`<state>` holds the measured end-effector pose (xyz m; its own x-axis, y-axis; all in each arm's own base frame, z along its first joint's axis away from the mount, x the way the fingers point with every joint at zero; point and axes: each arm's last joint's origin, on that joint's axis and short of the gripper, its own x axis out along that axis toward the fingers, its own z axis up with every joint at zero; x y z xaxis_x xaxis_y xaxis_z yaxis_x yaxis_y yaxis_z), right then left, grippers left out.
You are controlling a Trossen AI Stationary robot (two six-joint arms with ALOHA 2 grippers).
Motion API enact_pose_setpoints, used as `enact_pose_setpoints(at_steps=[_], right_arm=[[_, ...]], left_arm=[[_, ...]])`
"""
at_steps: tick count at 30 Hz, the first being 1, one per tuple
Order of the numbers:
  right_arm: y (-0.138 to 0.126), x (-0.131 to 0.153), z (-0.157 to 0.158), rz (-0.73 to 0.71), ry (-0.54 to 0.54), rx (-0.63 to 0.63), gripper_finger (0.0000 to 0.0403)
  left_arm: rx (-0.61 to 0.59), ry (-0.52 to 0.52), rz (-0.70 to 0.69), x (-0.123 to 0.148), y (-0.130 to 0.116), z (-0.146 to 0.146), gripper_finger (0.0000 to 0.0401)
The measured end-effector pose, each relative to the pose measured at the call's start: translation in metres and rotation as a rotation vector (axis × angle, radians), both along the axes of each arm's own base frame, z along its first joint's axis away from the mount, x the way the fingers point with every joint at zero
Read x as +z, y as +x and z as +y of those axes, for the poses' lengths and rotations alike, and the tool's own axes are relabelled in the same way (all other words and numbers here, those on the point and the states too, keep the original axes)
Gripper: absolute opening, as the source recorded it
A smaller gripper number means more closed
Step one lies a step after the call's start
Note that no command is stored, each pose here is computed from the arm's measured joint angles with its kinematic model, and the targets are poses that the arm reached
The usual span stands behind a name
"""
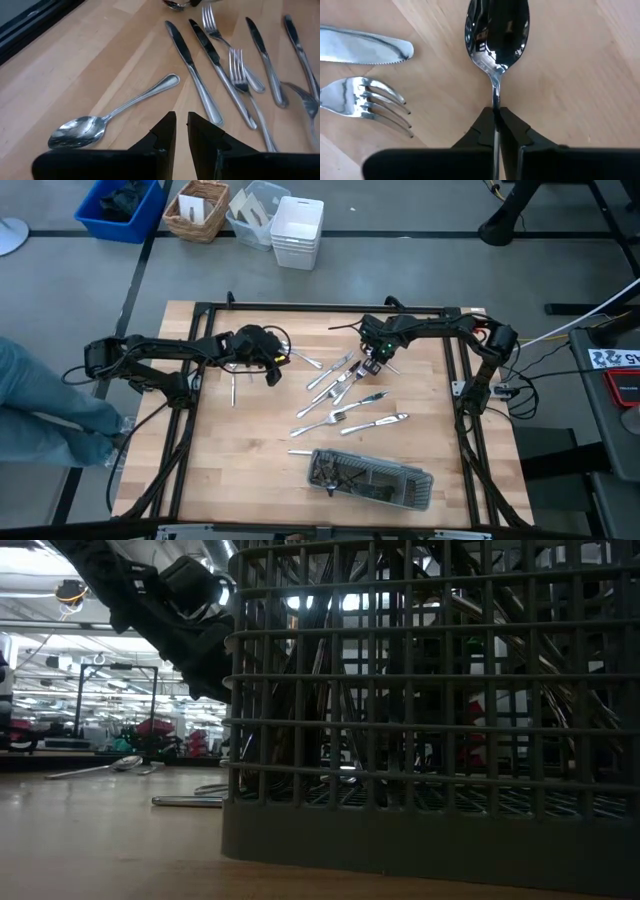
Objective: Sort silverware
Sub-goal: Put the spoon into the gray silverware rack
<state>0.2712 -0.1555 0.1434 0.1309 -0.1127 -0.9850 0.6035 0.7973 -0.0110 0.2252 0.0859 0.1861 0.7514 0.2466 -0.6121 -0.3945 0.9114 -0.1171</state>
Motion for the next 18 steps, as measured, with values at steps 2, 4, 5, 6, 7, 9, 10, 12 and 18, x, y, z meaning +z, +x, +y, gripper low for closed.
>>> enact_pose_setpoints(at_steps=[2,4,5,6,7,9,10,12,18], right_arm=[[0.002,0.002,-0.001,-0.002,-0.001,-0.002,0.001],[0.005,0.005,-0.003,-0.017,-0.01,-0.002,0.0012],[0.006,0.007,-0.003,-0.026,-0.014,-0.002,0.0011],[0.007,0.009,-0.004,-0.033,-0.019,-0.001,0.0009],[0.008,0.011,-0.004,-0.038,-0.022,0.0,0.0008],[0.01,0.016,-0.006,-0.051,-0.029,0.001,0.0007],[0.012,0.019,-0.007,-0.057,-0.033,0.0,0.0007],[0.014,0.024,-0.008,-0.058,-0.034,0.002,0.0008],[0.026,0.039,-0.007,-0.104,-0.064,0.043,0.0007]], left_arm=[[0.005,-0.003,-0.008,0.0,0.0,0.0,0.004],[0.008,-0.003,-0.021,0.002,0.001,0.0,0.004],[0.009,-0.003,-0.022,0.002,0.001,0.0,0.004],[0.009,-0.004,-0.021,0.002,0.001,0.0,0.004],[0.013,-0.009,-0.023,0.002,0.001,0.0,0.004],[0.032,-0.034,-0.032,0.002,0.001,0.0,0.004],[0.043,-0.048,-0.037,0.002,0.001,0.0,0.004],[0.071,-0.077,-0.061,0.003,0.002,0.001,0.004],[0.118,-0.122,-0.167,0.01,0.006,0.002,0.004]])
